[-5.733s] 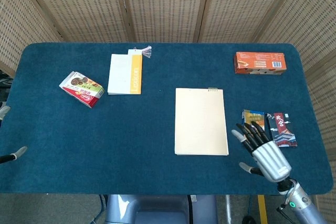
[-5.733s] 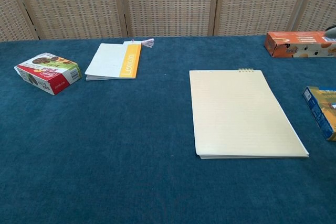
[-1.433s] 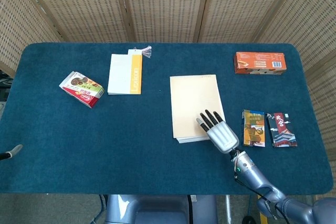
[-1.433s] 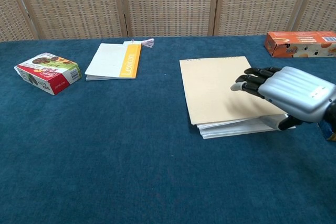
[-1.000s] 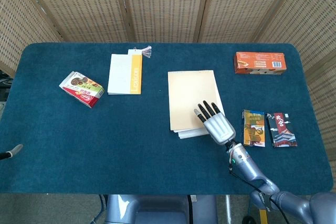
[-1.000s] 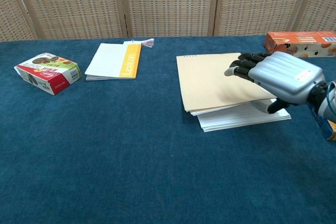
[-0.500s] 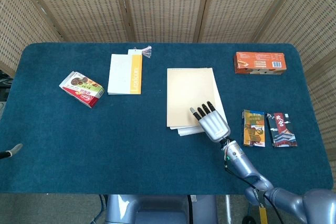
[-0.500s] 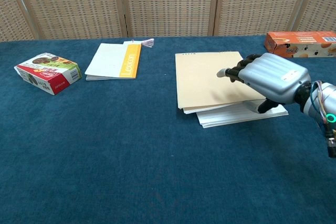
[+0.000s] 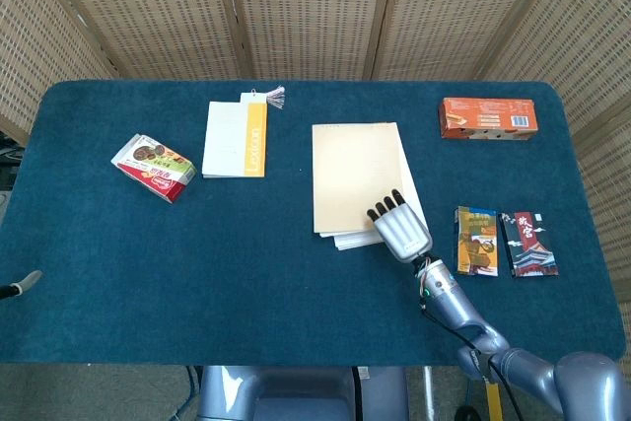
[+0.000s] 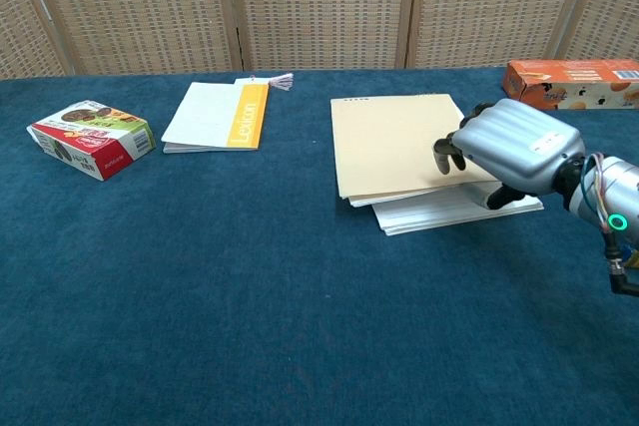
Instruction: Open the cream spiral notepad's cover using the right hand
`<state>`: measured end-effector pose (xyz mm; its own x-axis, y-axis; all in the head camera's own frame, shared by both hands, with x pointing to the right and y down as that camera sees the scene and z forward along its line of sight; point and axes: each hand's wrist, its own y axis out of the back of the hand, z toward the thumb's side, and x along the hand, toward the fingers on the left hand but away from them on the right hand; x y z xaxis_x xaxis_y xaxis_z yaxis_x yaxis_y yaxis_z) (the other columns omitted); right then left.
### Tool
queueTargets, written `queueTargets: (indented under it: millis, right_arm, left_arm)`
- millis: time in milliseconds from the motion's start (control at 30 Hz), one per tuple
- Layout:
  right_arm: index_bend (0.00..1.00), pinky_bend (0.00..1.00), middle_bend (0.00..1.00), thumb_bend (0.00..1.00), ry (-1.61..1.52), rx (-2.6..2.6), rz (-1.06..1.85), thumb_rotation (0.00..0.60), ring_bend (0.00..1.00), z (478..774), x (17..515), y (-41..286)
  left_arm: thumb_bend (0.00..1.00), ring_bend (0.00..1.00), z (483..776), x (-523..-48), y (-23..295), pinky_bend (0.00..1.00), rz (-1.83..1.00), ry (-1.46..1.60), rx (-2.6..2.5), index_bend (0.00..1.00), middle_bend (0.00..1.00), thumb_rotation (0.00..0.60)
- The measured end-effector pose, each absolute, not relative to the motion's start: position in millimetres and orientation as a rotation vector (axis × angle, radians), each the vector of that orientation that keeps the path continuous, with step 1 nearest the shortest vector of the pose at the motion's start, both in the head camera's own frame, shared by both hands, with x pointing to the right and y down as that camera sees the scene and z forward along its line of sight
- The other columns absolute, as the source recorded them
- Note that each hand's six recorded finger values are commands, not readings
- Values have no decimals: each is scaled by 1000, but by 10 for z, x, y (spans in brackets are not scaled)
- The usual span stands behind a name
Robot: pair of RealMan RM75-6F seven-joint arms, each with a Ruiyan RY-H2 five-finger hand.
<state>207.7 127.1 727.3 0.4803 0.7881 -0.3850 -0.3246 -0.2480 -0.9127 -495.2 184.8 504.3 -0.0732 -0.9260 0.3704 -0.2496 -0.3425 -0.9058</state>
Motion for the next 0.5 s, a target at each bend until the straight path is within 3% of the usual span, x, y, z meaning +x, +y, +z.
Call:
queueTargets:
  millis: [500]
  right_arm:
    - [567,316,606,620,-434,-1452,1094,600,495,7309,2099,1256]
  left_arm:
    - [0,0,5047,-4951,1848,0,-1454,1279,-1611,0,0,600]
